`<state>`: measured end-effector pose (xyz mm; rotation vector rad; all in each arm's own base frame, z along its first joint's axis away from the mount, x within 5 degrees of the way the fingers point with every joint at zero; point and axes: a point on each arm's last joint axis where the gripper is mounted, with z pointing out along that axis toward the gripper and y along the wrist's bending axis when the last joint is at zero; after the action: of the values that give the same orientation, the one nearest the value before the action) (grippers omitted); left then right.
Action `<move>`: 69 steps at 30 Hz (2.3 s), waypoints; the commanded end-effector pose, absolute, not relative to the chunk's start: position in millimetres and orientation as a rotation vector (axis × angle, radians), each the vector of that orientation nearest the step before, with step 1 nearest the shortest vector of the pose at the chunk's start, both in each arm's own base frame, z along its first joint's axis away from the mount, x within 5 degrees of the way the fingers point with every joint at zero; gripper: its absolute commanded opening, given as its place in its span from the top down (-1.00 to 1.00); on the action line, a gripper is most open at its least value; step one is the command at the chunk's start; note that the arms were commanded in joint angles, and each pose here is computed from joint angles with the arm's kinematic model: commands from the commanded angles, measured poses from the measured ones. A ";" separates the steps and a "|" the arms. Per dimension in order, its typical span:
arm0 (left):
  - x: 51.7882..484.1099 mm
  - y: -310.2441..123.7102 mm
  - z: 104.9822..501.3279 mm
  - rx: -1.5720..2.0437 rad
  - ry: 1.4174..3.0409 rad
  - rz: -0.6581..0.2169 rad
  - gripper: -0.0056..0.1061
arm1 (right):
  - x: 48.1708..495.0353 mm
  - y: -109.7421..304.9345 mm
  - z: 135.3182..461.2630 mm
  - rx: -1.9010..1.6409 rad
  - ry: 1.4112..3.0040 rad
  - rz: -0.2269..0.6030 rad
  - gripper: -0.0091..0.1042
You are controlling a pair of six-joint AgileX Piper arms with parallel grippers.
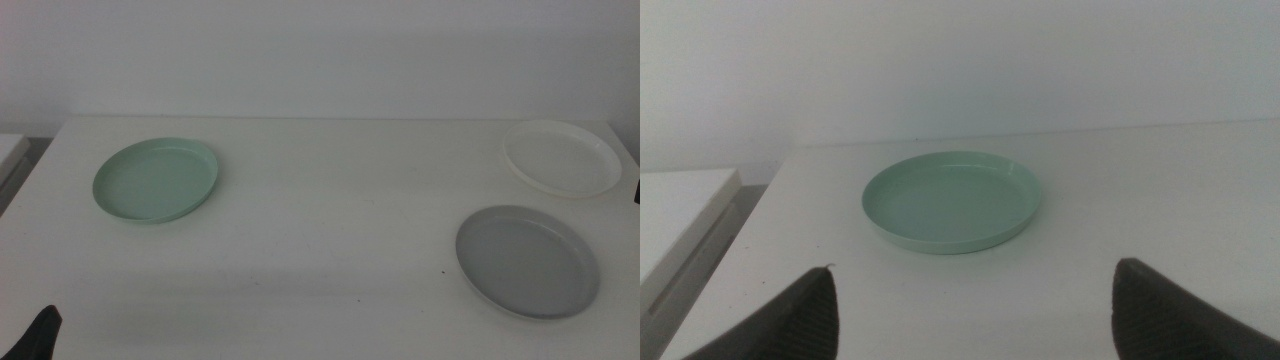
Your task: Stack the three bowls on top of each other.
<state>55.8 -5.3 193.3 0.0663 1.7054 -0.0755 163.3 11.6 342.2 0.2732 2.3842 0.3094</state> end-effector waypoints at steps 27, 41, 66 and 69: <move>55.6 -5.1 194.6 0.062 1.687 -0.075 -0.78 | 340.0 -33.7 190.0 0.398 2.932 0.090 -0.19; 55.6 -5.1 194.6 0.060 1.688 -0.076 -0.78 | 350.8 -36.0 142.3 0.395 3.017 0.072 0.58; 55.6 -5.1 194.6 0.059 1.688 -0.077 -0.78 | 403.1 111.4 210.8 0.057 2.849 0.384 0.88; 55.6 -5.1 194.6 0.059 1.688 -0.077 -0.78 | 408.3 128.4 189.8 0.036 2.880 0.408 0.88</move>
<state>55.7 -5.3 193.3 0.0662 1.7038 -0.0756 405.2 121.3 194.6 0.0412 2.8836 0.3917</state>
